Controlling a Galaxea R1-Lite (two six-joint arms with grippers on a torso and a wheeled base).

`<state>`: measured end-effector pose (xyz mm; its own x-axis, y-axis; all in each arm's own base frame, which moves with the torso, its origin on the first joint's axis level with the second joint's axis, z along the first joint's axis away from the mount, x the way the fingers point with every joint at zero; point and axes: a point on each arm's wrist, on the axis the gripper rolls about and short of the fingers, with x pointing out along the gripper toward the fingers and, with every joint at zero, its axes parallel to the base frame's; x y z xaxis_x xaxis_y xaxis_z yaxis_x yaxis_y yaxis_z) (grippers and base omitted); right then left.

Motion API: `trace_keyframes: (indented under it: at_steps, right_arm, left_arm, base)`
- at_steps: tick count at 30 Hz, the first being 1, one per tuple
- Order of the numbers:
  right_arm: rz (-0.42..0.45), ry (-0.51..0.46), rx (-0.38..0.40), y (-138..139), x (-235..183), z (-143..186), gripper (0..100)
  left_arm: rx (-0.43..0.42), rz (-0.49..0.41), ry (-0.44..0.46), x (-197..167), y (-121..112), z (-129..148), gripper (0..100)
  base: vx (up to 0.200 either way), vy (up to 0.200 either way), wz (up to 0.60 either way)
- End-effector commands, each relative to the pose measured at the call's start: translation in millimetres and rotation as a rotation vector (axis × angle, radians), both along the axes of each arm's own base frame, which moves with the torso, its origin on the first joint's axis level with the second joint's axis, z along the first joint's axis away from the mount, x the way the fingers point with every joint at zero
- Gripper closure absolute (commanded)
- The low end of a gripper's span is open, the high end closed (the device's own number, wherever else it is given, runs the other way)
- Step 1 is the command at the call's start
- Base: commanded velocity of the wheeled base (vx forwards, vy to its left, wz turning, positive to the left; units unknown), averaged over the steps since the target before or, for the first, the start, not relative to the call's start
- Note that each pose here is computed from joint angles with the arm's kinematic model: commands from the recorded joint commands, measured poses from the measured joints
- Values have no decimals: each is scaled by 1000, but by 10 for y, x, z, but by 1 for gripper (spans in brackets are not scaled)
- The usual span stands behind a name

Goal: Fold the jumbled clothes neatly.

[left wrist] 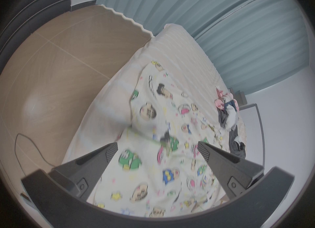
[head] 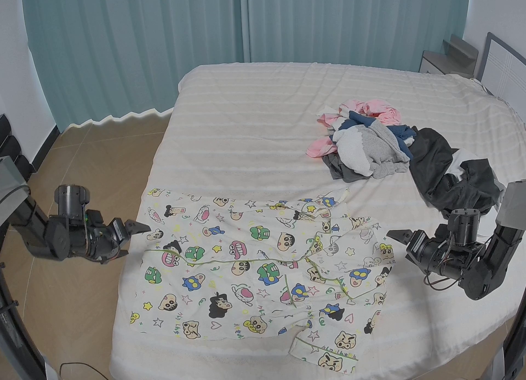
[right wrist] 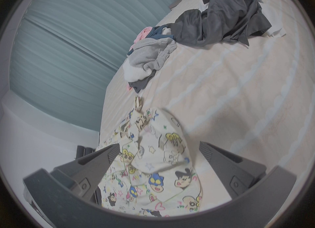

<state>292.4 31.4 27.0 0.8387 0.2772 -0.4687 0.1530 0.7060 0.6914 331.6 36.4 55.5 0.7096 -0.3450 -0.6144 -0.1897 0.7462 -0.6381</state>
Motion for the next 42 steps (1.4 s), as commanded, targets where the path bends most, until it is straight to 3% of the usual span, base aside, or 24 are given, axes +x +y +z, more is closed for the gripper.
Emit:
trace_keyframes:
  at_steps: [1, 6, 16, 26, 42]
  right_arm:
    - [136, 35, -95, 450, -291, -35, 0]
    - [241, 99, -142, 740, -565, -165, 0]
    - [321, 235, -220, 910, -780, -531, 0]
    - [303, 237, -256, 941, -768, -830, 0]
    - [326, 162, -228, 1048, -733, -757, 0]
  left_arm:
    - [-24, -17, -39, -938, -119, 133, 0]
    - [-42, -28, 11, -1263, -179, -57, 0]
    - [-134, -53, 66, -1354, -207, -144, 0]
    - [-143, -18, 67, -1390, -153, -202, 0]
    - [-138, -10, 50, -1404, -134, -303, 0]
  base:
    - [-200, 0, 0]
    - [-200, 0, 0]
    - [-60, 0, 0]
    - [0, 0, 0]
    - [0, 0, 0]
